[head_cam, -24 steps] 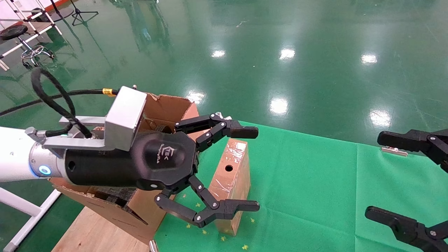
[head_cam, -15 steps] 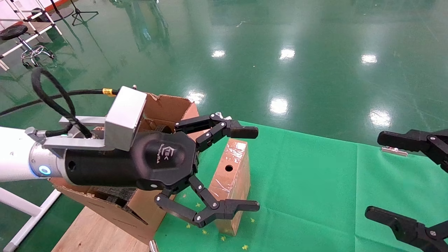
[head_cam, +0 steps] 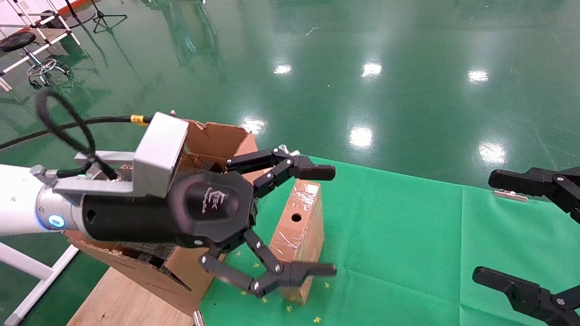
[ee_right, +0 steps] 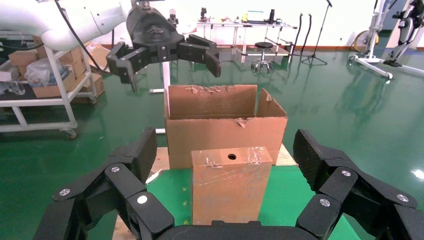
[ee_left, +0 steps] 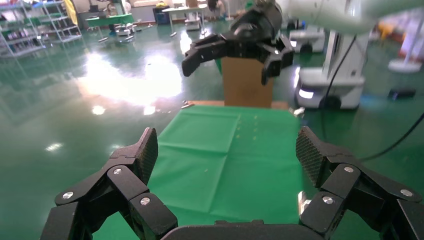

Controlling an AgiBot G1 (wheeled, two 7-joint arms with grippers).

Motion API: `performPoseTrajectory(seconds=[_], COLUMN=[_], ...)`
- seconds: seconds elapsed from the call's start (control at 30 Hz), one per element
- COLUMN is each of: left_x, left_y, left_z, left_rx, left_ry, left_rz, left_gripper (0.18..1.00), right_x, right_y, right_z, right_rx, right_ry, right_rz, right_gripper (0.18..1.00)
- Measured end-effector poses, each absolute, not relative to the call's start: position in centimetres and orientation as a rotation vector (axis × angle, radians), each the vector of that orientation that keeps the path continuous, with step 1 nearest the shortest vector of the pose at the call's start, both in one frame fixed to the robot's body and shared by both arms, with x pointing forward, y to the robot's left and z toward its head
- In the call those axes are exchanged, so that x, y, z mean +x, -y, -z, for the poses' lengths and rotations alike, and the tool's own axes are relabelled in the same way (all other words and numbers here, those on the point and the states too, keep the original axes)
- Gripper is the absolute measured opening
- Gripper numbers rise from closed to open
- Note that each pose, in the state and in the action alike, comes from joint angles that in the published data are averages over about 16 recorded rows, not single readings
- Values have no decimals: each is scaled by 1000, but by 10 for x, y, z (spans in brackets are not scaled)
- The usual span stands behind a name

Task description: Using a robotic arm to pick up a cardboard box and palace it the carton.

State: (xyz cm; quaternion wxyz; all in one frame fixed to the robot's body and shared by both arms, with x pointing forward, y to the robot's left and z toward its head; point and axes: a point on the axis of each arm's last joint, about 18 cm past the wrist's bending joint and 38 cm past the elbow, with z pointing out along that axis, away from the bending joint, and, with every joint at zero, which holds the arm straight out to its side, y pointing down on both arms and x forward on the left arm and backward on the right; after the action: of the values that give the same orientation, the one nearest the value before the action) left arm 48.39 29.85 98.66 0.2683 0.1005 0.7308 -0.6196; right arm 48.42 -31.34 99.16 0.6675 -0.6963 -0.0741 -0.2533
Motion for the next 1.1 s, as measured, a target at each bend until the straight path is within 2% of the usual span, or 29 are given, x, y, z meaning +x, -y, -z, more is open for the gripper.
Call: performPoseTrajectory(seconds=[0.27, 0.47, 0.77, 1.1], left_x=[497, 507, 541, 575], left_y=[-296, -298, -303, -297], left_z=[-985, -985, -995, -1020], left_rx=[263, 245, 42, -458], left_ry=[-2013, -2040, -2121, -2226], left_rz=[1512, 1403, 1183, 983], left_gripper=[1000, 1000, 1000, 1001], right_x=[484, 484, 484, 484], right_y=[313, 314, 314, 314], right_z=[-992, -991, -991, -991], right_rx=[-1571, -1571, -1571, -1571], right_ry=[167, 166, 166, 166], right_rz=[571, 572, 572, 572], right_gripper=[973, 921, 764, 538])
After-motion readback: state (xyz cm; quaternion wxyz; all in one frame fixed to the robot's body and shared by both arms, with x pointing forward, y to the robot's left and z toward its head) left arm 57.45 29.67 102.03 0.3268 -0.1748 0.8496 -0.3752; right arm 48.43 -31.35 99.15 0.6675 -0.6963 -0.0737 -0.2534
